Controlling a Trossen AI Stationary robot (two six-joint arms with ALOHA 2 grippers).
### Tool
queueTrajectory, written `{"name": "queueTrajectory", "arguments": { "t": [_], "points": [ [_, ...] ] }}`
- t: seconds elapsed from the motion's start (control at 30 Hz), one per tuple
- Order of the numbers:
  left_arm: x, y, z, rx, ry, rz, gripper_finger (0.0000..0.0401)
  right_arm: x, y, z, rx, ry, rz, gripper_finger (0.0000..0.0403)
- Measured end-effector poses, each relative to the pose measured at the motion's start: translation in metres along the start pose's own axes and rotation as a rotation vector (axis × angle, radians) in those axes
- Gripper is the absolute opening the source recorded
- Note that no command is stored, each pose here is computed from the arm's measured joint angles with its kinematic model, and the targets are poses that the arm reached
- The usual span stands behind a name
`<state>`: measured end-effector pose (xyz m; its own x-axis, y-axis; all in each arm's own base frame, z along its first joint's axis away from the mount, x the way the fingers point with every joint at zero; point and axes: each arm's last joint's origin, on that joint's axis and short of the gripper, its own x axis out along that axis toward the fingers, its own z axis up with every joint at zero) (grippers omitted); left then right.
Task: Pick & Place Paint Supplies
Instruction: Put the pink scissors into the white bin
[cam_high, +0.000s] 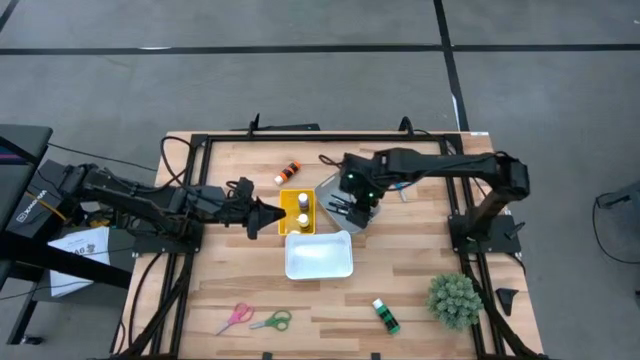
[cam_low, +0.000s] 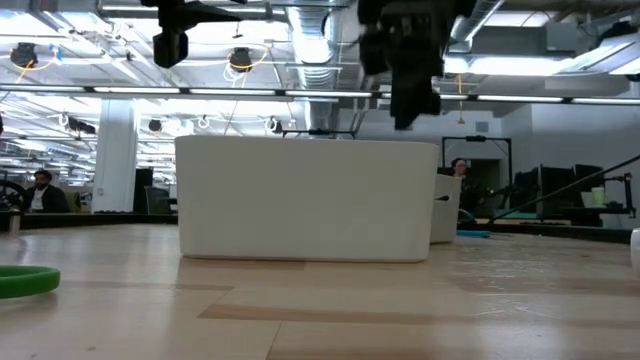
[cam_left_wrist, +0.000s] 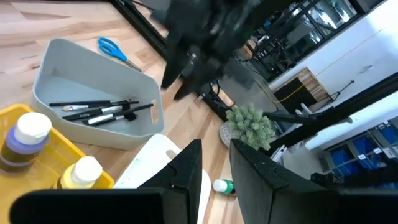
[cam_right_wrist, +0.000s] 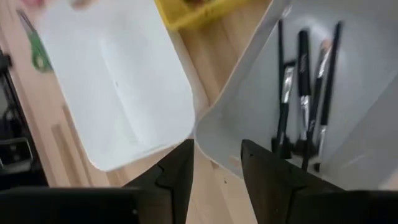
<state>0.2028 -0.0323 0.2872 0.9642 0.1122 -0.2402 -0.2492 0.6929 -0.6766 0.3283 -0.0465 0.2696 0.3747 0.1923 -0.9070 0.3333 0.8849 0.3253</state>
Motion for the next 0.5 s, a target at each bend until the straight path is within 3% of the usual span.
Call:
{"name": "queueTrajectory", "arguments": {
  "t": [0.17,0.4,0.5],
  "points": [
    [-0.003,-0.005,-0.012,0.023,0.097,-0.038,0.0076,-0.030,0.014,-0.008,0.039,-0.133,-0.048,0.0129],
    [-0.013,-0.018,-0.032,0.059,0.242,-0.136,0.0076,-0.059,0.018,-0.013,0.107,-0.266,-0.016,0.0129],
    [-0.020,-0.024,-0.045,0.008,0.355,-0.172,0.0076,-0.066,0.019,-0.016,0.116,-0.287,-0.006,0.0129]
  ]
}}
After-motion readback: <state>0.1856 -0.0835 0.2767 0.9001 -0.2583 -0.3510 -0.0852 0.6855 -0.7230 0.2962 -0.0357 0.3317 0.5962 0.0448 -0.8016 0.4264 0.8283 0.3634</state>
